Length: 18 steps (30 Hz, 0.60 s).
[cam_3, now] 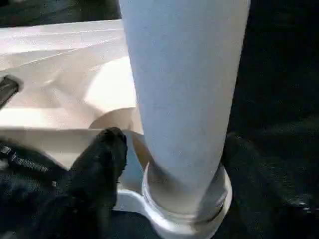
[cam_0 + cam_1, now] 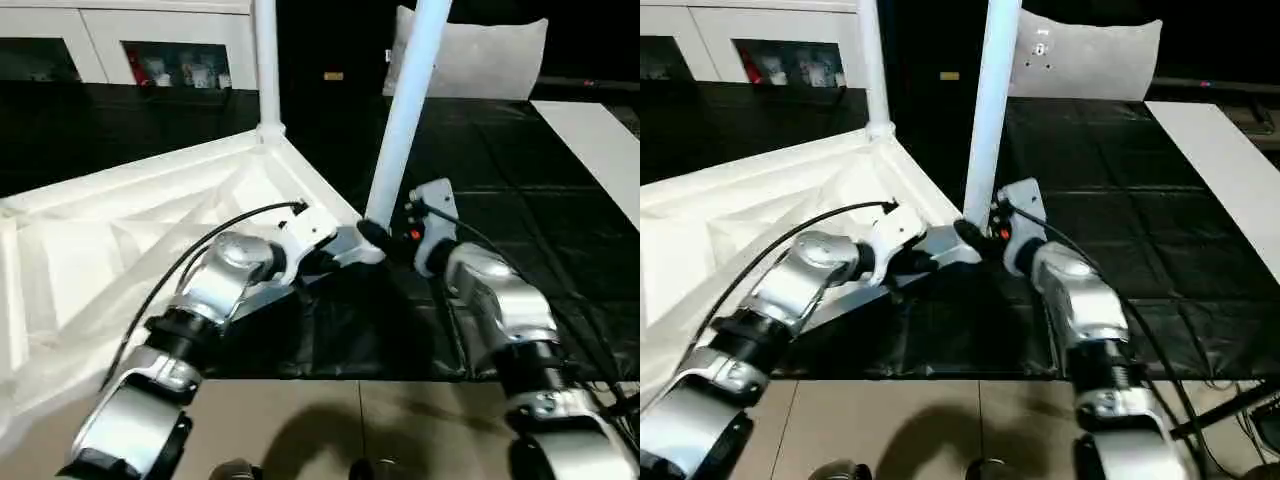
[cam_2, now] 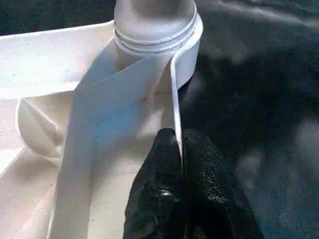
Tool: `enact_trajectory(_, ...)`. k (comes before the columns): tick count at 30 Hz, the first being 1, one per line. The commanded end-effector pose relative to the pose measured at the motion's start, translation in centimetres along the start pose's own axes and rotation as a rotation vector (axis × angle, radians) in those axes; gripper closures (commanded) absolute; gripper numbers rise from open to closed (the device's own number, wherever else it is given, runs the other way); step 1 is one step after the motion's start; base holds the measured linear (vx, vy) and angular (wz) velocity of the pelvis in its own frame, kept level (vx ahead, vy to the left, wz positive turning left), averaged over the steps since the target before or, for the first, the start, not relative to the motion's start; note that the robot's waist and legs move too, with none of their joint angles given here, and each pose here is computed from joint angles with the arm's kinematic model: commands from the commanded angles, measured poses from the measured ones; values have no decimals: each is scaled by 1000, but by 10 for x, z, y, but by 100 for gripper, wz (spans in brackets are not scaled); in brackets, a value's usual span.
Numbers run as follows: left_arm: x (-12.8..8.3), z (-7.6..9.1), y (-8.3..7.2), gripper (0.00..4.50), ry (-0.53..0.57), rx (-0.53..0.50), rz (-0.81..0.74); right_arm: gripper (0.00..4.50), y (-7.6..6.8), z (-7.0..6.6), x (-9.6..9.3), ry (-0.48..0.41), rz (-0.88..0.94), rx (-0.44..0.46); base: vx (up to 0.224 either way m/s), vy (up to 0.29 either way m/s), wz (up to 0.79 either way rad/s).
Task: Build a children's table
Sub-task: Rotate leg to tighten
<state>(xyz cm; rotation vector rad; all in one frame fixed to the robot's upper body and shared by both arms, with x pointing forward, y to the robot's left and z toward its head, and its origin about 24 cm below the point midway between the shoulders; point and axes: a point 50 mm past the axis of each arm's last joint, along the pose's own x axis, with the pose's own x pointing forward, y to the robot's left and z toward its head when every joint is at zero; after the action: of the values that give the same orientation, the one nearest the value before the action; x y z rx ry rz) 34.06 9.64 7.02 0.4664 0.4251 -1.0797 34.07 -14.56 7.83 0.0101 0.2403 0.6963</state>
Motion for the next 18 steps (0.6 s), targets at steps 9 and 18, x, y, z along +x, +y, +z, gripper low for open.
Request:
enact_trajectory(9, -23, 0, 0, 450, -12, 206, -201, 34, -8, 8, -36, 49, 309, -187, 0, 0, 0)
enact_trajectory(18, -32, -3, -15, 450, -38, 297, -441, 68, -4, 1, -50, 131, 575, -233, 0, 0, 0)
